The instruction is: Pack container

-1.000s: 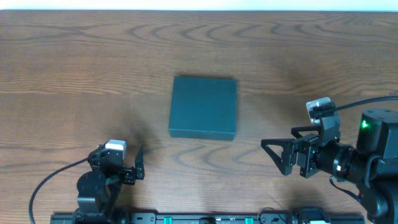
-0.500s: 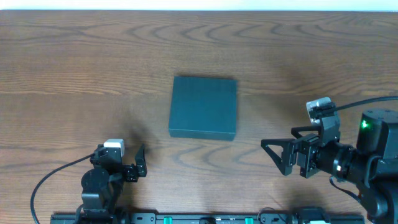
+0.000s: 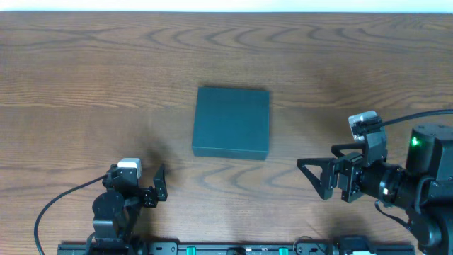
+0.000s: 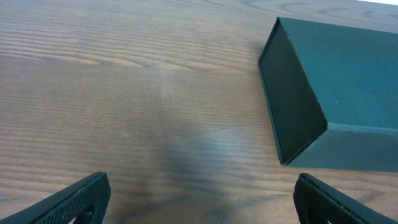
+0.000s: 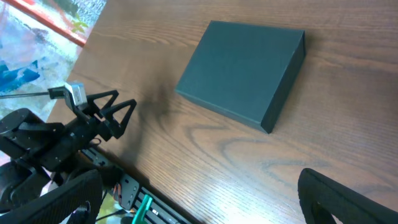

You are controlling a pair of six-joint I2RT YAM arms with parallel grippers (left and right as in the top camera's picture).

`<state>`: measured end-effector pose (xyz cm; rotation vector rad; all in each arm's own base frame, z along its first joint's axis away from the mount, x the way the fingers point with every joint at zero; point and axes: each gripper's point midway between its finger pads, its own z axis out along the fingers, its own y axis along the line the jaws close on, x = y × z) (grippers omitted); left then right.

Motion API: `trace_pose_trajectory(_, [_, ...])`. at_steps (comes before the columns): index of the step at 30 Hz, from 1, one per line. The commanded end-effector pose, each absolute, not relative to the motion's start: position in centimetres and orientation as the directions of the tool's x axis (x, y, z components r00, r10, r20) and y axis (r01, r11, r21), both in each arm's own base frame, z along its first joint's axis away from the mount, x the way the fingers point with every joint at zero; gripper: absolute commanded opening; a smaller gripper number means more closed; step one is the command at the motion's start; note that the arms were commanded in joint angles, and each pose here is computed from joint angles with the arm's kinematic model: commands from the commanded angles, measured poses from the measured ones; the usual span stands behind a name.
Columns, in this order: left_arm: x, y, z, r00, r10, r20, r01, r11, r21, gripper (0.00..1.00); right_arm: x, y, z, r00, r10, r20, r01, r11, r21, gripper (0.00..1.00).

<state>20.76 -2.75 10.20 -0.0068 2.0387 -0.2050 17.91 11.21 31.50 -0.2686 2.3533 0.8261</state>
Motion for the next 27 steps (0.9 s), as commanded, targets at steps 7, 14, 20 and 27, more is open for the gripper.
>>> trace_pose_trajectory(7, [20.8,-2.5,9.8,-0.462,-0.103,-0.881,0.067,0.986,-0.15,0.95,18.0,11.1,31.4,-0.781,0.004,-0.624,-0.379,0.792,0.479,0.99])
trace_pose_trajectory(14, [20.8,-2.5,9.7,-0.463,-0.103,-0.881,0.067,0.986,-0.15,0.95,19.9,7.2,29.7,-0.73,-0.004,-0.683,-0.266,0.923,0.279,0.99])
trace_pose_trajectory(20, [20.8,-2.5,9.7,-0.463,-0.103,-0.881,0.067,0.986,-0.15,0.95,20.6,6.1,27.3,-0.568,-0.082,-0.819,-0.317,0.94,0.125,0.99])
trace_pose_trajectory(27, [20.8,-2.5,9.7,-0.463,-0.103,-0.881,0.067,0.986,-0.15,0.95,20.3,5.7,20.6,-0.501,-0.078,-0.862,-0.304,0.948,0.091,0.99])
